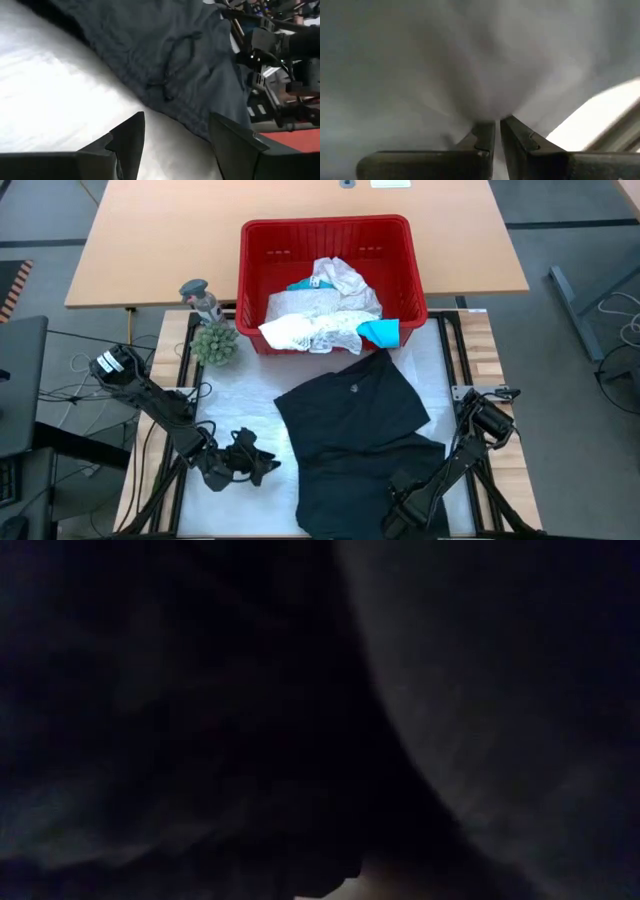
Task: Fold Laundry from Bin
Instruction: Fold the black shorts
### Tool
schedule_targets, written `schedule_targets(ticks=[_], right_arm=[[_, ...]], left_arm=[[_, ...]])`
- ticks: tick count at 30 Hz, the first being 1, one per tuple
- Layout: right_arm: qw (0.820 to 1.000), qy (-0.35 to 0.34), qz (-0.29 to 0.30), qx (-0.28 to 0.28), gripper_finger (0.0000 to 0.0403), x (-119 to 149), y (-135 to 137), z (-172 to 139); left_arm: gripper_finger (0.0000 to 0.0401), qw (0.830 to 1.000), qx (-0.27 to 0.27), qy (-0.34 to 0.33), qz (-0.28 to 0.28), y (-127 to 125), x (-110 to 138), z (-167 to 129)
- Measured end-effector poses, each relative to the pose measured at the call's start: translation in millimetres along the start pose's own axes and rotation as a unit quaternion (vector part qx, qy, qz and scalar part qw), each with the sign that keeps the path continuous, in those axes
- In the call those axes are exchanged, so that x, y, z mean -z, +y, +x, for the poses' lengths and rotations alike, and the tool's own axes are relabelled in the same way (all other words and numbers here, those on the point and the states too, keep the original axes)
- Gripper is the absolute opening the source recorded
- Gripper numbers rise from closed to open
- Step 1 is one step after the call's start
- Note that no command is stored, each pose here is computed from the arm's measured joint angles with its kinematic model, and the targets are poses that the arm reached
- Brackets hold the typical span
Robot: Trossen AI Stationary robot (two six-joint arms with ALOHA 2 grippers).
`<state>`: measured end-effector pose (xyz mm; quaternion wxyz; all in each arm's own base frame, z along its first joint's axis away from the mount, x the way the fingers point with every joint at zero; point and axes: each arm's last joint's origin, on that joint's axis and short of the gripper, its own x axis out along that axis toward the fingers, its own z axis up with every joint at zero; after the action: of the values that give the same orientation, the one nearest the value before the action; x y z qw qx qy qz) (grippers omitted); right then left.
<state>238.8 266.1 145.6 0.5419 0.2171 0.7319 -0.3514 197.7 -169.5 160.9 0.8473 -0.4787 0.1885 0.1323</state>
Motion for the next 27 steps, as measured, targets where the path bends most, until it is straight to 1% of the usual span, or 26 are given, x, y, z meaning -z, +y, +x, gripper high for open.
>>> schedule_targets(ticks=[1, 4, 7, 8, 10, 12, 13, 14, 15, 17, 18, 20, 23, 25, 27], right_arm=[[1.0, -0.007, -0.014, -0.004, 0.0055, -3.3, 1.4, -6.3], [0.998, -0.026, -0.05, 0.008, 0.0055, -13.4, 0.2, -30.2], [0.992, -0.049, -0.116, -0.01, 0.0055, -24.1, 2.5, -61.4], [0.986, -0.06, -0.152, -0.018, 0.0055, -28.0, 3.1, -72.3], [0.964, -0.086, -0.245, -0.05, 0.0055, -36.5, 6.2, -96.7], [0.93, -0.113, -0.337, -0.089, 0.0056, -48.1, 8.2, -123.0], [0.915, -0.125, -0.37, -0.105, 0.0056, -55.5, 7.3, -135.4], [0.903, -0.141, -0.389, -0.118, 0.0056, -64.4, 5.8, -146.9], [0.898, -0.161, -0.389, -0.126, 0.0056, -74.8, 3.4, -157.3], [0.91, -0.198, -0.335, -0.144, 0.0056, -100.9, -2.3, -174.1], [0.914, -0.208, -0.307, -0.163, 0.0057, -115.4, -4.1, -179.8], [0.913, -0.226, -0.267, -0.21, 0.0062, -142.0, -4.2, -187.2], [0.892, -0.261, -0.237, -0.284, 0.0076, -169.6, 6.0, -193.9], [0.871, -0.283, -0.235, -0.326, 0.0084, -175.0, 13.9, -199.6], [0.856, -0.292, -0.243, -0.35, 0.0087, -179.1, 22.1, -199.7]], left_arm=[[0.0203, 1.0, 0.004, 0.001, -0.005, -0.1, 0.6, -0.4], [0.0203, 1.0, 0.009, 0.002, -0.004, -1.9, 1.5, -1.3], [0.0203, 1.0, 0.024, -0.002, 0.002, -6.3, 0.7, -1.3], [0.0203, 1.0, 0.029, -0.005, 0.003, -7.5, 0.3, -1.4], [0.0203, 0.999, 0.038, -0.007, 0.0, -9.8, -0.1, -1.5], [0.0203, 0.999, 0.047, -0.005, -0.003, -11.7, 0.2, -2.1], [0.0203, 0.999, 0.05, -0.003, -0.002, -12.3, 0.6, -2.8], [0.0203, 0.999, 0.051, -0.001, -0.001, -12.6, 1.2, -3.9], [0.0203, 0.999, 0.052, 0.001, -0.003, -13.0, 1.9, -5.1], [0.0203, 0.998, 0.054, -0.001, -0.014, -13.5, 3.7, -7.1], [0.0203, 0.998, 0.053, -0.001, -0.018, -13.0, 5.4, -8.6], [0.0203, 0.999, 0.045, -0.001, -0.021, -10.8, 8.6, -11.1], [0.0203, 1.0, 0.018, 0.008, -0.022, -3.4, 13.3, -14.1], [0.0203, 0.999, -0.007, 0.013, -0.031, 3.3, 16.1, -16.4], [0.0203, 0.999, -0.031, 0.019, -0.036, 9.7, 18.8, -19.2]])
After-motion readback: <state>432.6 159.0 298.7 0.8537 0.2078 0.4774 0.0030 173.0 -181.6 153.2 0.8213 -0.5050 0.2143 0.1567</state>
